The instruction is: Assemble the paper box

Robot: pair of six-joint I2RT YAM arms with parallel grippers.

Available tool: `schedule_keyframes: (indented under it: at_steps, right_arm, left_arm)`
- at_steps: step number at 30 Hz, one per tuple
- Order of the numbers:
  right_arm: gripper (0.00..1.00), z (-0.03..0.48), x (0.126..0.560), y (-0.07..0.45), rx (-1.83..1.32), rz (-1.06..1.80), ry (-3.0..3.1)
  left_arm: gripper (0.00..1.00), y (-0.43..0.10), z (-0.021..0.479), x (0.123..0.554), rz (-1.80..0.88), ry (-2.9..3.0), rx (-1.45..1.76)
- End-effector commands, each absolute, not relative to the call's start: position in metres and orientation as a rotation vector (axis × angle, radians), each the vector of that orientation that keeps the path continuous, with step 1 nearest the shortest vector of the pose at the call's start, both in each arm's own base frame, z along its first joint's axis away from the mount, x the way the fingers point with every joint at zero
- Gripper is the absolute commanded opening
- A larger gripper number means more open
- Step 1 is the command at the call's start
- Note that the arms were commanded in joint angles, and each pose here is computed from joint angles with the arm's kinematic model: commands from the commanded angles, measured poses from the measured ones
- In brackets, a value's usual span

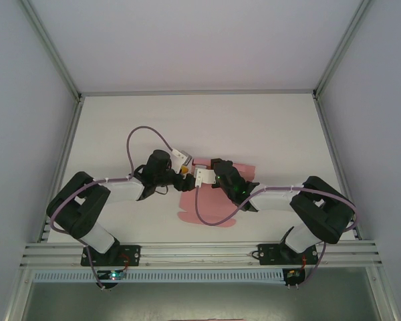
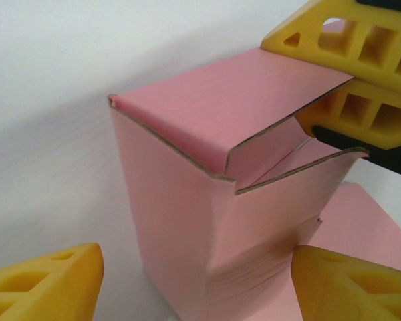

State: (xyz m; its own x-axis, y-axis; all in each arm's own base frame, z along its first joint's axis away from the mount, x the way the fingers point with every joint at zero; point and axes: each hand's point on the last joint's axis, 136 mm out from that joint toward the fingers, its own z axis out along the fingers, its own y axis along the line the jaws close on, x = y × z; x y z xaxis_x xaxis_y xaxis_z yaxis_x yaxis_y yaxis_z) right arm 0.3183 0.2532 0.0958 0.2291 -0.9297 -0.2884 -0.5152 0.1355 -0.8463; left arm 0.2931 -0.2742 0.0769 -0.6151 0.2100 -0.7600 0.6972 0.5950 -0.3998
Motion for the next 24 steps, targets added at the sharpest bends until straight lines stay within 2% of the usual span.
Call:
schedule_keyframes:
  at_steps: [1, 4, 10, 15, 18, 21, 24]
  right_arm:
    - [0.0, 0.055, 0.287, 0.253, -1.692, -0.447, 1.462]
    - [0.0, 0.053, 0.28, 0.253, -1.693, -0.468, 1.454]
    - [0.0, 0.051, 0.259, 0.253, -1.699, -0.531, 1.443]
    - [0.0, 0.039, 0.245, 0.242, -1.725, -0.572, 1.483]
    - [0.0, 0.036, 0.243, 0.242, -1.722, -0.576, 1.495]
    - [0.0, 0.035, 0.242, 0.244, -1.731, -0.602, 1.481]
    - [0.0, 0.038, 0.243, 0.248, -1.718, -0.616, 1.481]
  left_arm:
    - [0.73, -0.287, 0.099, 0.303, -0.962, 2.028, 0.72]
    - [0.72, -0.282, 0.094, 0.309, -0.919, 2.052, 0.687]
    - [0.62, -0.278, 0.095, 0.304, -0.926, 2.002, 0.659]
    - [0.62, -0.267, 0.094, 0.297, -0.902, 1.955, 0.631]
    - [0.55, -0.265, 0.088, 0.298, -0.874, 1.98, 0.625]
    - [0.43, -0.264, 0.084, 0.299, -0.832, 1.983, 0.616]
    - [0.27, -0.261, 0.078, 0.303, -0.681, 2.009, 0.587]
